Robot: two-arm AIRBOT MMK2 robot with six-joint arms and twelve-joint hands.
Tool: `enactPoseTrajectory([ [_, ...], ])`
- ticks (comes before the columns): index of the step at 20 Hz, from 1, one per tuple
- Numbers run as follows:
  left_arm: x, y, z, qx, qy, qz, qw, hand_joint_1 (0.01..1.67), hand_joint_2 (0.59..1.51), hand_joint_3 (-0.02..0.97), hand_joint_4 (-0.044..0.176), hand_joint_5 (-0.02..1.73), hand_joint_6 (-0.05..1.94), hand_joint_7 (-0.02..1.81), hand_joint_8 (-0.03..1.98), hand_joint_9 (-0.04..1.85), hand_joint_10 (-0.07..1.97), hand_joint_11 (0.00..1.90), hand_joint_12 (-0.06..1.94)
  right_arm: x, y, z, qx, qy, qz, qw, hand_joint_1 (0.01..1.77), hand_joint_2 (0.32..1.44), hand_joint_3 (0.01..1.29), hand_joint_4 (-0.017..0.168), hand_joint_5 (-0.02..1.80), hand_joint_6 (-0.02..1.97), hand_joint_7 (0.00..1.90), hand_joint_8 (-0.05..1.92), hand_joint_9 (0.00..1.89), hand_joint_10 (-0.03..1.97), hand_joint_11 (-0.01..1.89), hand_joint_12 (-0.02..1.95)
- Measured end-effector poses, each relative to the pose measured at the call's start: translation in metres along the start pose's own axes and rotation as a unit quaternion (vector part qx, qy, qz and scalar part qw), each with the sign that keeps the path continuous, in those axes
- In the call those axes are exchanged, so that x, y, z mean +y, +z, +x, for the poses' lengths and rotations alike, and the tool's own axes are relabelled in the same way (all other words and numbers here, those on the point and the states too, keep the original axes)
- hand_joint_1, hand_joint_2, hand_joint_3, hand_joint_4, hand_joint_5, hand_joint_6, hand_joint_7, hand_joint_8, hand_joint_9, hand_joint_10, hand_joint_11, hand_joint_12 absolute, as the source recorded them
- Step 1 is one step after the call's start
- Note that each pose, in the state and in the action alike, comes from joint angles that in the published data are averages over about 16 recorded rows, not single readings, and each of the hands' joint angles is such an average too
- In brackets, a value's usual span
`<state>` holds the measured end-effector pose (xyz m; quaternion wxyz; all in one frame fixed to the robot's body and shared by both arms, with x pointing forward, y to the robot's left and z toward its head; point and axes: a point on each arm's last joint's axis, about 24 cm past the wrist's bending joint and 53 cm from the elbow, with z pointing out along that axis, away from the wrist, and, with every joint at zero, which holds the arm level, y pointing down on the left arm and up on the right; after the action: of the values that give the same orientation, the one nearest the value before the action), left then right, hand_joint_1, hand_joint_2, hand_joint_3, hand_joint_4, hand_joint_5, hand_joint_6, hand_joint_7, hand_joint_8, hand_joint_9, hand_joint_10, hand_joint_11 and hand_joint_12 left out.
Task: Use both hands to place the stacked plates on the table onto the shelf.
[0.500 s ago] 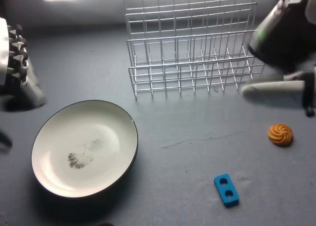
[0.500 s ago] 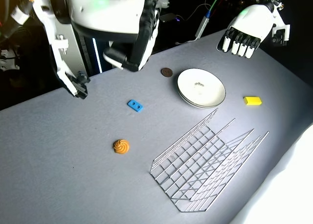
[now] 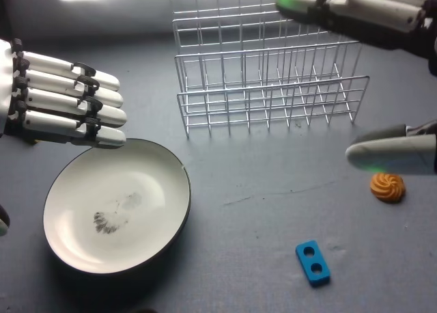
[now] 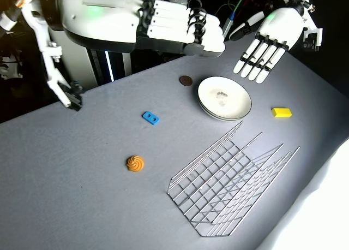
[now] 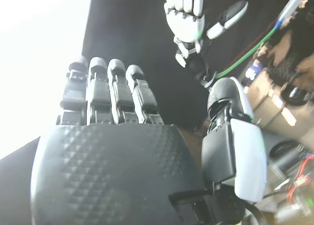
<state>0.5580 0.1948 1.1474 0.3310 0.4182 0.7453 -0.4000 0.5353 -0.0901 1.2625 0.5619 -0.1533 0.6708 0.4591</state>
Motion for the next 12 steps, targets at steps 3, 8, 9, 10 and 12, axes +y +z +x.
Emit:
enactPoseTrajectory([
  [3, -0.002, 0.001, 0.006, 0.012, 0.005, 0.003, 0.9999, 0.02, 1.048, 0.024, 0.001, 0.04, 0.01, 0.02, 0.00, 0.01, 0.01, 0.02, 0.00, 0.003, -0.002, 0.000, -0.003, -0.007, -0.006, 1.0000, 0.16, 1.14, 0.03, 0.000, 0.02, 0.02, 0.02, 0.01, 0.02, 0.01, 0.02, 0.00],
  [8, -0.003, 0.001, 0.026, 0.039, 0.011, 0.009, 0.9991, 0.02, 1.061, 0.024, 0.003, 0.03, 0.01, 0.02, -0.01, 0.02, 0.00, 0.02, -0.01, 0.009, -0.004, 0.004, -0.004, -0.020, -0.020, 0.9996, 0.22, 1.12, 0.03, -0.003, 0.02, 0.02, 0.02, 0.01, 0.02, 0.01, 0.02, -0.01],
  [9, -0.004, 0.001, 0.032, 0.047, 0.011, 0.011, 0.9988, 0.02, 1.061, 0.024, 0.004, 0.03, 0.01, 0.02, -0.01, 0.02, 0.00, 0.02, -0.01, 0.010, -0.004, 0.005, -0.005, -0.023, -0.023, 0.9995, 0.23, 1.12, 0.03, -0.003, 0.02, 0.02, 0.02, 0.01, 0.02, 0.01, 0.02, -0.01],
  [10, -0.004, 0.001, 0.038, 0.055, 0.011, 0.013, 0.9984, 0.02, 1.061, 0.024, 0.005, 0.03, 0.01, 0.02, -0.01, 0.02, 0.00, 0.02, -0.01, 0.012, -0.004, 0.006, -0.006, -0.025, -0.027, 0.9993, 0.24, 1.12, 0.03, -0.003, 0.02, 0.02, 0.02, 0.01, 0.02, 0.01, 0.02, -0.01],
  [12, -0.004, 0.002, 0.051, 0.070, 0.008, 0.017, 0.9974, 0.02, 1.060, 0.024, 0.006, 0.02, 0.01, 0.02, -0.01, 0.02, 0.00, 0.02, -0.01, 0.016, -0.004, 0.007, -0.009, -0.030, -0.036, 0.9988, 0.25, 1.11, 0.03, -0.003, 0.02, 0.02, 0.02, 0.01, 0.02, 0.01, 0.02, -0.01],
])
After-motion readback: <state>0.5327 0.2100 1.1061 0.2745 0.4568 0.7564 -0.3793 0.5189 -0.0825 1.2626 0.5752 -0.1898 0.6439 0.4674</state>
